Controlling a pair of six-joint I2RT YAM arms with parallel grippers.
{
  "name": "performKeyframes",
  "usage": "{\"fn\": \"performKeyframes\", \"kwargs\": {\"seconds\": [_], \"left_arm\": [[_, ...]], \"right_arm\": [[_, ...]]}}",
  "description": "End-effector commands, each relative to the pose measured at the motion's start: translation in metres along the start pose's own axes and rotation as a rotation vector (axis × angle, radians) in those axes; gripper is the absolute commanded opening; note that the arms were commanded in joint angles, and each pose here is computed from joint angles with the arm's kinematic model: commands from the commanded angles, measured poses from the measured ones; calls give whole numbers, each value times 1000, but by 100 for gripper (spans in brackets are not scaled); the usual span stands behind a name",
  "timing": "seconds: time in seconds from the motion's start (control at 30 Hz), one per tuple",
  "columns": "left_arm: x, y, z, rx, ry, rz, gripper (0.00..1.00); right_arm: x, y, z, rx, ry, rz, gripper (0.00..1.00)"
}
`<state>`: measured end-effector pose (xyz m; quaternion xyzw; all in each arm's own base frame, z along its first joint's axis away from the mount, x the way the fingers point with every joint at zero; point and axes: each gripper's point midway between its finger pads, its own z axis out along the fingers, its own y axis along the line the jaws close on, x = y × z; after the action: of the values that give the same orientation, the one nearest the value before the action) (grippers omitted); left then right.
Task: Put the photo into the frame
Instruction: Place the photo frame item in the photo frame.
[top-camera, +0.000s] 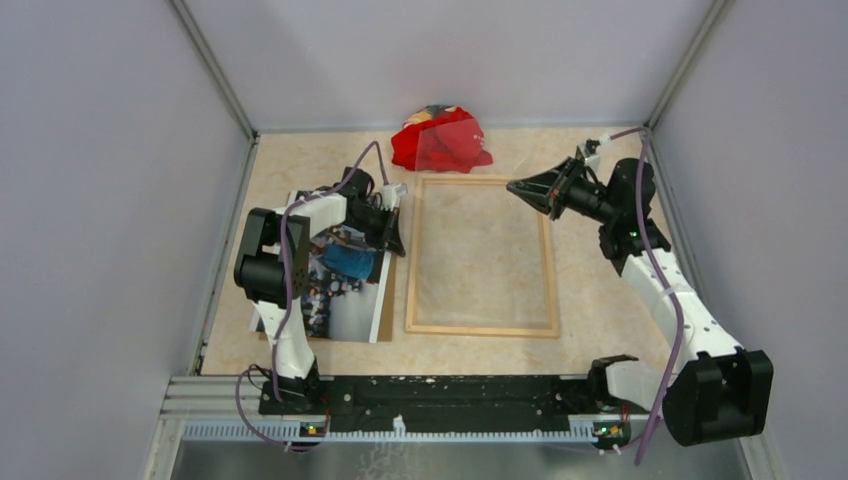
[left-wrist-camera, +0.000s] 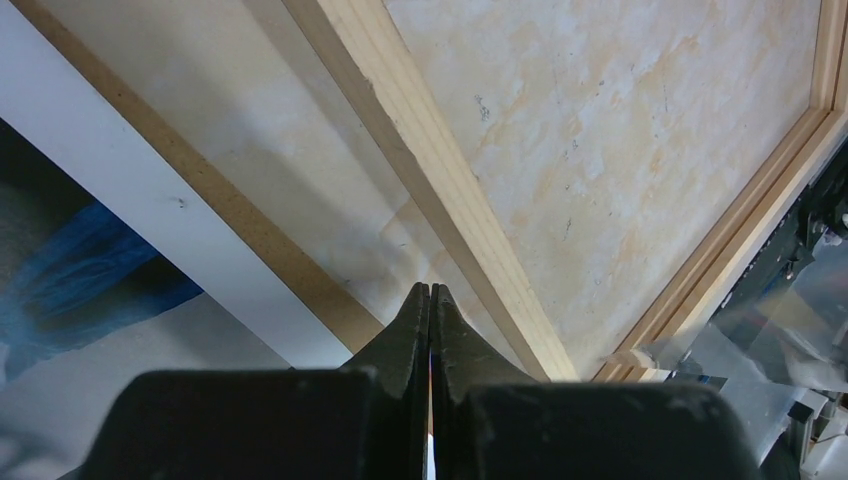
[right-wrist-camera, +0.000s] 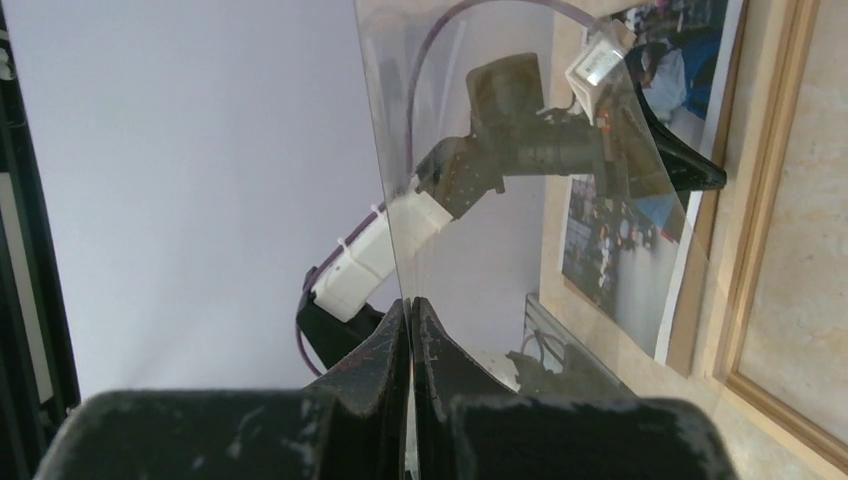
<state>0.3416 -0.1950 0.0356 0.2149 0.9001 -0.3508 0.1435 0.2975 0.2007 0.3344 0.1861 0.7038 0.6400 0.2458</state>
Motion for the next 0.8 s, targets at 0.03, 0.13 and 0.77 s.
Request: {"fn": "performKeyframes", "kwargs": {"seconds": [0.03, 0.13, 0.77], "left_arm": [[-10, -5, -6, 11, -40, 39, 0], [-9, -5, -8, 6, -43, 40, 0], [-11, -5, -5, 17, -44, 36, 0]], "right_arm": [[-1, -14, 9, -4, 24, -17, 0], [-10, -35, 13, 31, 25, -6, 0], [-60, -143, 10, 375, 60, -133, 5]]}}
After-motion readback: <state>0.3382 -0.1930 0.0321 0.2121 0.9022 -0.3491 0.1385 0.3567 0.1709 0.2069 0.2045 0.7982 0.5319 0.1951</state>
